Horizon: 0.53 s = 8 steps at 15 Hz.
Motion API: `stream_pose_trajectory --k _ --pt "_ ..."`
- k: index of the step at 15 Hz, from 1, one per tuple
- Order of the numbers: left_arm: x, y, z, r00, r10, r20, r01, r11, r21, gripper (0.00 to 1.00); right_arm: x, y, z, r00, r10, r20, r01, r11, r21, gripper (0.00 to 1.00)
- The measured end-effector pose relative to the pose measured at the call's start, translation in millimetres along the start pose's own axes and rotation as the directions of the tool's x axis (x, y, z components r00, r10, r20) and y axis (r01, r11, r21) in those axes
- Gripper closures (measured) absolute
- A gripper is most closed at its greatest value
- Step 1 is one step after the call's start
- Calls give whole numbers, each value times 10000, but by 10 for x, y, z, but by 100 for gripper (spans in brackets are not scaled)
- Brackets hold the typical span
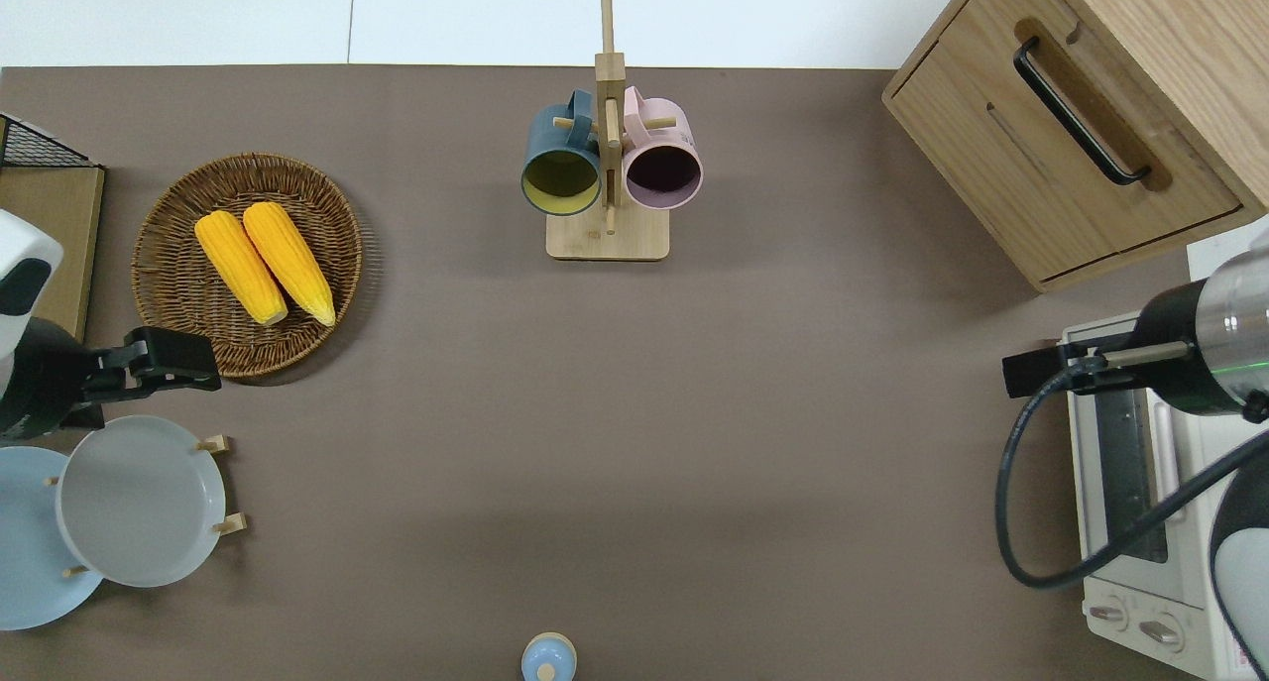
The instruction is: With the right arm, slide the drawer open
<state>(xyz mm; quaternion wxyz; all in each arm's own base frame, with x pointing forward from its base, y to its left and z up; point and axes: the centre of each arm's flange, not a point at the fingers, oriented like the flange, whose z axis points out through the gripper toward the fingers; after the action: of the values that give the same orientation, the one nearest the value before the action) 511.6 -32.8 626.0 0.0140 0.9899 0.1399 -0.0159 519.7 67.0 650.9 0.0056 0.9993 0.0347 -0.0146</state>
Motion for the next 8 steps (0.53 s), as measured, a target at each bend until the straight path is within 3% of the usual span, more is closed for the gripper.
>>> stream_pose_trajectory --k 4,8 --pt "0 0 0 10000 0 0 0 10000 0 0 -1 -51 -1 10000 63 -22 -63 10000 -68 1" --pt "0 0 0 10000 0 0 0 10000 0 0 10 -292 21 9997 -160 -210 136 9937 -1112 1"
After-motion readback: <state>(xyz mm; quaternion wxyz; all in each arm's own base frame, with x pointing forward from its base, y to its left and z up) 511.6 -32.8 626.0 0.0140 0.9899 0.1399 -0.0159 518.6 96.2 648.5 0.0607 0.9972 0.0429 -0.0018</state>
